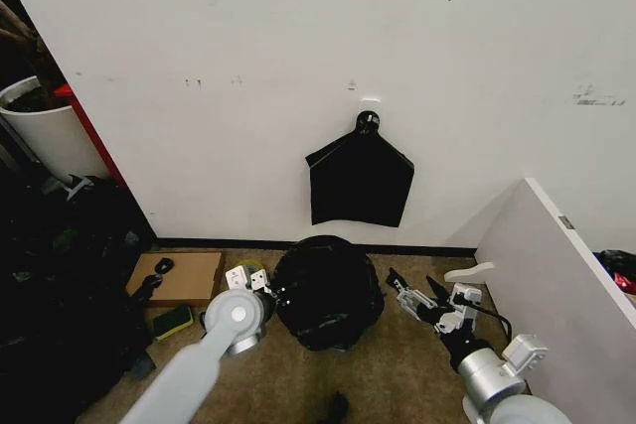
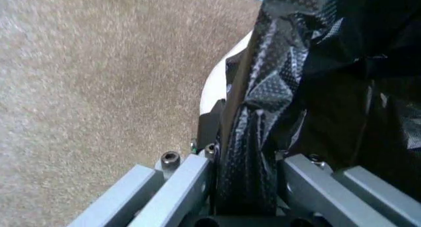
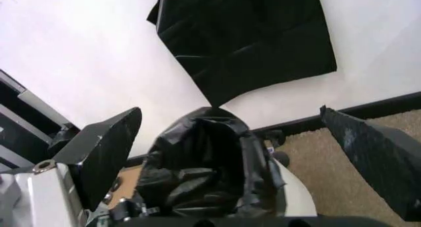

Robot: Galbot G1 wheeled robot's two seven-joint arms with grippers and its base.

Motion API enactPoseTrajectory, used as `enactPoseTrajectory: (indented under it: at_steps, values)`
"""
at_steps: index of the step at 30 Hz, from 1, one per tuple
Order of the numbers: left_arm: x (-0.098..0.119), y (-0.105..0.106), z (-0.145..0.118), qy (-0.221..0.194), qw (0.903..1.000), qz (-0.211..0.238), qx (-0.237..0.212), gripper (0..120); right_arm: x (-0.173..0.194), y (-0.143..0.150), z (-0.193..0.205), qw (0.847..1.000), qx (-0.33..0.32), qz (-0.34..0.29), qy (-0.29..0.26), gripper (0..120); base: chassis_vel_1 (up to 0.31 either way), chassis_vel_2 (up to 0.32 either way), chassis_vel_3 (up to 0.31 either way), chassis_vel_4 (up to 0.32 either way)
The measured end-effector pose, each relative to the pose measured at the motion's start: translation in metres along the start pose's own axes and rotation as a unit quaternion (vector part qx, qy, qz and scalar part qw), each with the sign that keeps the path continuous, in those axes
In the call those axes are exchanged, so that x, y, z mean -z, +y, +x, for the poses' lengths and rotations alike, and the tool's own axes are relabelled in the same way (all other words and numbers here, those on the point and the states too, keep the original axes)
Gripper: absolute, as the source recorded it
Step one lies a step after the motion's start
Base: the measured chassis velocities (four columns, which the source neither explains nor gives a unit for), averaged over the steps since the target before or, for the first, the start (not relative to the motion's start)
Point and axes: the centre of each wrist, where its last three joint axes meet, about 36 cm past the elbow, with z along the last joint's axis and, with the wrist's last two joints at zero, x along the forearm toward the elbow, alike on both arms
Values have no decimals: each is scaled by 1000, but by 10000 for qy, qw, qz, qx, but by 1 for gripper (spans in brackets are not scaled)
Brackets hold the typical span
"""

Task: Place the garbage bag over the trash bin.

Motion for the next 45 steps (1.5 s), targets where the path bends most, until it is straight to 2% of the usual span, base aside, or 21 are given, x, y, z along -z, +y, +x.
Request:
enactPoseTrajectory:
  at_steps: [11, 13, 15, 16, 22, 23, 29, 30, 36, 39, 42, 45]
  values:
    - [-3, -1, -9, 137, 9998, -12, 121, 0, -1, -1, 0, 10000, -7, 33, 29, 100, 0, 0, 0, 0]
    - [-3, -1, -8, 109, 9999, -16, 121, 8, -1, -1, 0, 10000, -18, 29, 40, 100, 0, 0, 0, 0]
    - [-3, -1, -7, 93, 9999, -21, 116, 10, -1, -2, -1, 10000, -22, 28, 43, 100, 0, 0, 0, 0]
    - [-3, -2, -6, 49, 9999, -24, 103, 16, -2, -2, -1, 10000, -29, 24, 51, 100, 0, 0, 0, 0]
    - [0, -3, -1, -61, 9999, -112, 71, 37, -4, -2, -1, 10000, -16, 4, 84, 100, 0, 0, 0, 0]
    - [0, -3, -1, -61, 9999, -112, 71, 37, -4, -2, -1, 10000, -16, 4, 84, 100, 0, 0, 0, 0]
    - [1, -5, 13, -438, 9980, -395, -211, 66, -6, -1, 0, 9999, 2, -18, 121, 100, 0, 0, 0, 0]
    - [1, -5, 13, -438, 9980, -395, -211, 66, -6, -1, 0, 9999, 2, -18, 121, 100, 0, 0, 0, 0]
    - [1, -3, 19, -612, 9957, -508, -475, 91, -7, 1, 0, 9999, 38, -41, 151, 100, 0, 0, 0, 0]
    - [-1, -1, 18, -633, 9951, -562, -517, 98, -7, 1, 1, 9999, 40, -38, 159, 100, 0, 0, 0, 0]
    - [-3, 0, 16, -654, 9941, -637, -580, 100, -8, 0, 2, 9998, 39, -32, 169, 100, 0, 0, 0, 0]
    - [-9, 4, 16, -851, 9900, -710, -873, 100, -8, 0, 3, 9998, 40, -36, 183, 100, 0, 0, 0, 0]
